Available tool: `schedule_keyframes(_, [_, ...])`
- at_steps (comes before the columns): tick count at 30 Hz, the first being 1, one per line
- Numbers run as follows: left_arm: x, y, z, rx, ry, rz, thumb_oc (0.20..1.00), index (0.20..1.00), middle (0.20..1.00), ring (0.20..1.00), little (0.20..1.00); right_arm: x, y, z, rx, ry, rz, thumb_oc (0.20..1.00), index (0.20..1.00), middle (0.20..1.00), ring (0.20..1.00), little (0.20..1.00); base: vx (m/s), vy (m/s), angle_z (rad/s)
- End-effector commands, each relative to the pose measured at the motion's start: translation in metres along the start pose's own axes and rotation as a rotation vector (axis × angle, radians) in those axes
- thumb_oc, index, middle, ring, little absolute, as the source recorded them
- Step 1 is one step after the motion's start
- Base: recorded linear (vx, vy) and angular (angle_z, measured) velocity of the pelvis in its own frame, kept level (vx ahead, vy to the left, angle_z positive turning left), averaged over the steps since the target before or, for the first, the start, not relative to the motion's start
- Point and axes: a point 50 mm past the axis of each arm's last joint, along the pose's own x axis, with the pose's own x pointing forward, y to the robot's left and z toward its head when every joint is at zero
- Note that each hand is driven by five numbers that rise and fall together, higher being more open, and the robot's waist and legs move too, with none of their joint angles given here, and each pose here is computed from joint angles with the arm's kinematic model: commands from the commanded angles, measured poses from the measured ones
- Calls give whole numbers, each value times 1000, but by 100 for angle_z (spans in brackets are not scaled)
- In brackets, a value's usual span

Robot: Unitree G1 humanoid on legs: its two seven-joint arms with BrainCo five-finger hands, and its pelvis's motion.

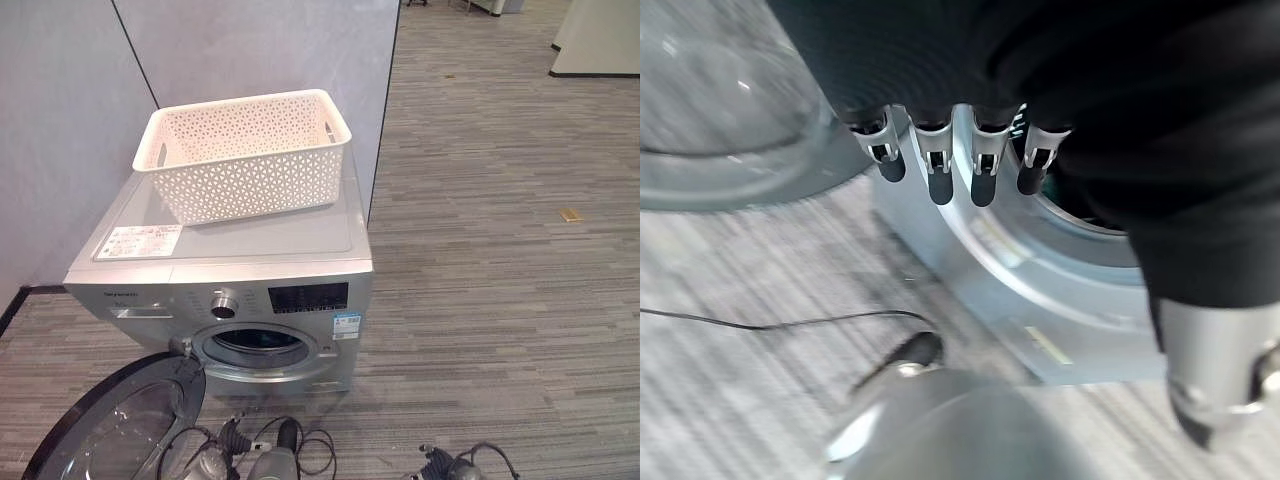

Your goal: Grab the laundry basket,head to the washer,open it,put in the laundry and shut it.

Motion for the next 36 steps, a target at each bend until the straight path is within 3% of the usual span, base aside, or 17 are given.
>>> schedule_keyframes(1, [5, 15, 50, -28, -197, 23, 1000, 1000, 1000, 1000, 1000, -1, -24, 1, -65, -20, -70, 1000, 1000, 1000, 1000, 1000, -259, -146, 47])
schedule_keyframes(10, [-8, 18, 59, -90, -304, -8, 1000, 1000, 1000, 1000, 1000, -4, -33, -18, -147, 44, -79, 1000, 1000, 1000, 1000, 1000, -249, -64, 44])
schedule_keyframes(16, [-14, 8, 38, -127, -252, -40, 1000, 1000, 1000, 1000, 1000, -7, -27, -34, -95, 87, -57, 1000, 1000, 1000, 1000, 1000, 22, 119, 4])
schedule_keyframes(25, [-16, 9, 43, -128, -277, -40, 1000, 1000, 1000, 1000, 1000, -12, -7, -59, -17, 161, -14, 1000, 1000, 1000, 1000, 1000, 17, 123, 30])
schedule_keyframes(30, [-33, 53, 60, -227, -429, 168, 1000, 1000, 1000, 1000, 1000, -11, 6, -51, 39, 123, -2, 1000, 1000, 1000, 1000, 1000, 39, 90, 28])
schedule_keyframes(31, [-44, 91, 66, -215, -492, 367, 1000, 1000, 1000, 1000, 1000, -10, 13, -44, 42, 92, 19, 1000, 1000, 1000, 1000, 1000, 18, 67, 21])
schedule_keyframes(32, [-45, 91, 66, -214, -490, 369, 1000, 1000, 1000, 1000, 1000, -10, 14, -44, 41, 91, 20, 1000, 1000, 1000, 1000, 1000, 7, 63, 25])
schedule_keyframes(36, [-72, 158, 83, -133, -605, 733, 1000, 1000, 1000, 1000, 1000, -9, 27, -33, -11, 41, 65, 1000, 1000, 1000, 1000, 1000, 11, 72, 8])
